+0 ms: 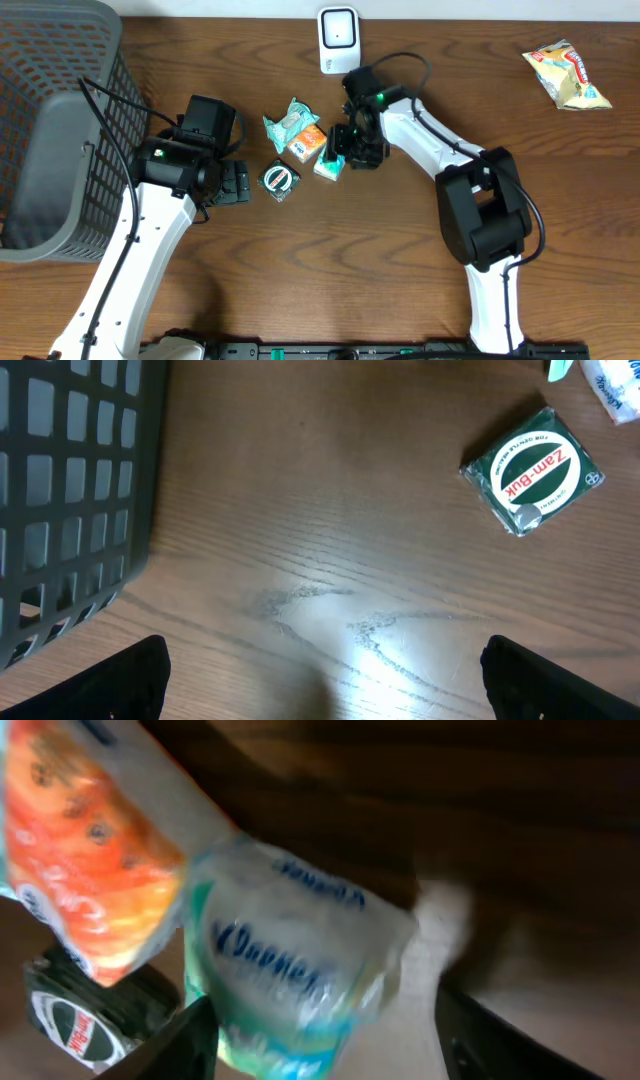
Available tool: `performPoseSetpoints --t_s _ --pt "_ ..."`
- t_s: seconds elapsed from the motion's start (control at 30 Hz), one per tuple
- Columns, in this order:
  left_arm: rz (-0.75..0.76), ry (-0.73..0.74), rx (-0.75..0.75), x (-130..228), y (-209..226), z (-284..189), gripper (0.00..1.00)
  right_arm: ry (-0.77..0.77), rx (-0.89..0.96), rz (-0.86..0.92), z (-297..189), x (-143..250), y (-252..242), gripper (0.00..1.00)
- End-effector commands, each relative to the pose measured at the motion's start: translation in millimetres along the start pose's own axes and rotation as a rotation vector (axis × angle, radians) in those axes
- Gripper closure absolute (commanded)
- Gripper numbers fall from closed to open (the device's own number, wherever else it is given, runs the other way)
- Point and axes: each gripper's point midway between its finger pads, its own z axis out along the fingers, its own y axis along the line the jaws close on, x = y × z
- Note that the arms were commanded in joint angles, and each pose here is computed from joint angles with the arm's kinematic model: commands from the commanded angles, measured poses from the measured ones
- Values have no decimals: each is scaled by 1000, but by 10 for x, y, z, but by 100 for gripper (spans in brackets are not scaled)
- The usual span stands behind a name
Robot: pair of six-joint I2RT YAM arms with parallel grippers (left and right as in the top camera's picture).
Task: Scan the item barcode
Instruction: 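Grasp the Kleenex tissue pack with the right gripper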
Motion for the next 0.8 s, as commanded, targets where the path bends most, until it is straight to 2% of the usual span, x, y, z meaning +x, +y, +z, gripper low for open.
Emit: performPoseSetpoints --t_s 0.0,0.2,0.33,0.37,0.47,0.5,0.77 --pt "-3 4 -13 2 25 13 2 48 -102 18 31 51 -64 41" --pt "-3 4 -13 2 25 13 2 45 -117 64 150 50 -337 53" --pt "-3 4 -13 2 25 13 2 53 -190 67 214 79 -343 58" --pt "-3 4 -13 2 25 13 2 52 -199 66 229 83 -348 64" --pt "-3 4 -13 2 25 13 2 55 -196 69 241 99 -365 91" --pt "-3 4 -13 2 25 13 2 55 -196 70 241 100 -368 94" --pt "-3 4 -13 2 25 13 2 52 -193 69 234 88 -392 95"
